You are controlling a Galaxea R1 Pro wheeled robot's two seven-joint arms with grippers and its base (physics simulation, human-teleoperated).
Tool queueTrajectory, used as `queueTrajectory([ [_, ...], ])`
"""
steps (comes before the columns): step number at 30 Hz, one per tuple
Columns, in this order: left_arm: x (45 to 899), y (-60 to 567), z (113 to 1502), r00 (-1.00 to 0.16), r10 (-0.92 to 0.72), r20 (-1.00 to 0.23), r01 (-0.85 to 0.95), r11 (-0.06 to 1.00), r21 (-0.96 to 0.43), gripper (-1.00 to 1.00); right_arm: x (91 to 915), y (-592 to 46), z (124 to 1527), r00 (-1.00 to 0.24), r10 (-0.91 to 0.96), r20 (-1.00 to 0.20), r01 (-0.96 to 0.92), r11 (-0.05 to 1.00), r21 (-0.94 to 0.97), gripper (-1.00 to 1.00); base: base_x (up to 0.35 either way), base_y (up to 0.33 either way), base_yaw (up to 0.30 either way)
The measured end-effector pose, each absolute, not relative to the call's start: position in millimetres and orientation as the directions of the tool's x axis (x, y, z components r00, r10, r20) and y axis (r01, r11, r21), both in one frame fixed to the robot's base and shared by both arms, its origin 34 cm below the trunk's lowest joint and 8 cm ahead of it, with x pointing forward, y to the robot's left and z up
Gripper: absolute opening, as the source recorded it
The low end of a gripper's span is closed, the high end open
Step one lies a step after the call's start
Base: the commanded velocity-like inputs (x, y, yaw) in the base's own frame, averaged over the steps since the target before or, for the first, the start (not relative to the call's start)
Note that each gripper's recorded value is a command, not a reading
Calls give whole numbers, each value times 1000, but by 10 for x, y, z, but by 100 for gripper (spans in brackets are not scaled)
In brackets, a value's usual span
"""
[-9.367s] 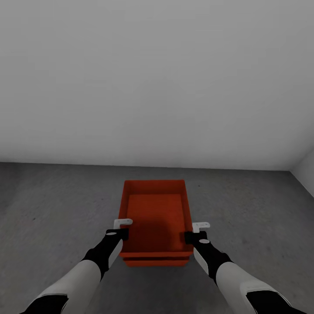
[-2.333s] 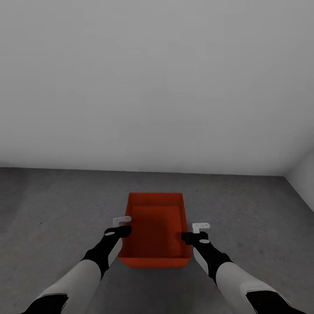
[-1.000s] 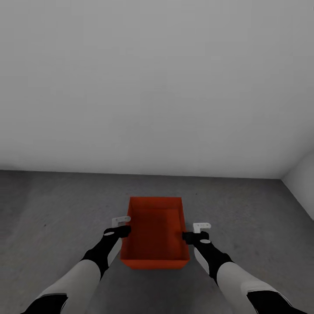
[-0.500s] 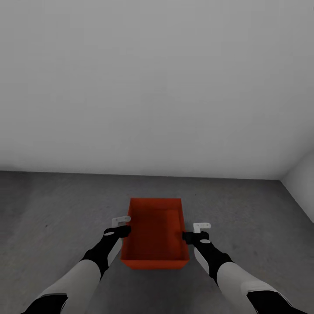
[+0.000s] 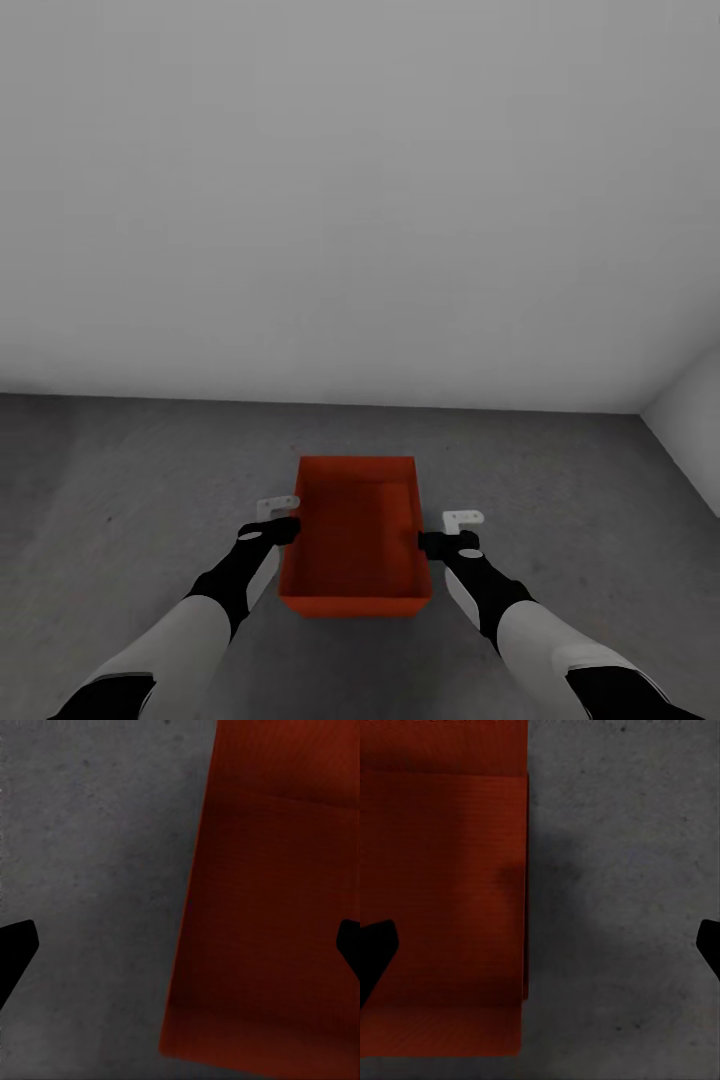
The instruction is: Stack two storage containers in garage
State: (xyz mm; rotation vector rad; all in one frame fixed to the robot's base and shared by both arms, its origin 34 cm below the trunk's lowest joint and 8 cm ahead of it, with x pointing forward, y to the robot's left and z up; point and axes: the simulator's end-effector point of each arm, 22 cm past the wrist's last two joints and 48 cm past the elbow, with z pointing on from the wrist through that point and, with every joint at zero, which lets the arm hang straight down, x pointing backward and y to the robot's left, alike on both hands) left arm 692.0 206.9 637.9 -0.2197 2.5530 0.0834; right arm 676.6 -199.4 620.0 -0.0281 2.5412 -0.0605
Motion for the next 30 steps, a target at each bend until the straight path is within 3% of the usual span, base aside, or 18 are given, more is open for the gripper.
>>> queueTrajectory([
  [30, 6845, 2058, 6712, -825, -140, -548, -175, 985, 11, 100, 6786, -2012, 6602, -813, -28, -582, 3, 999, -53, 100, 0, 0, 0],
])
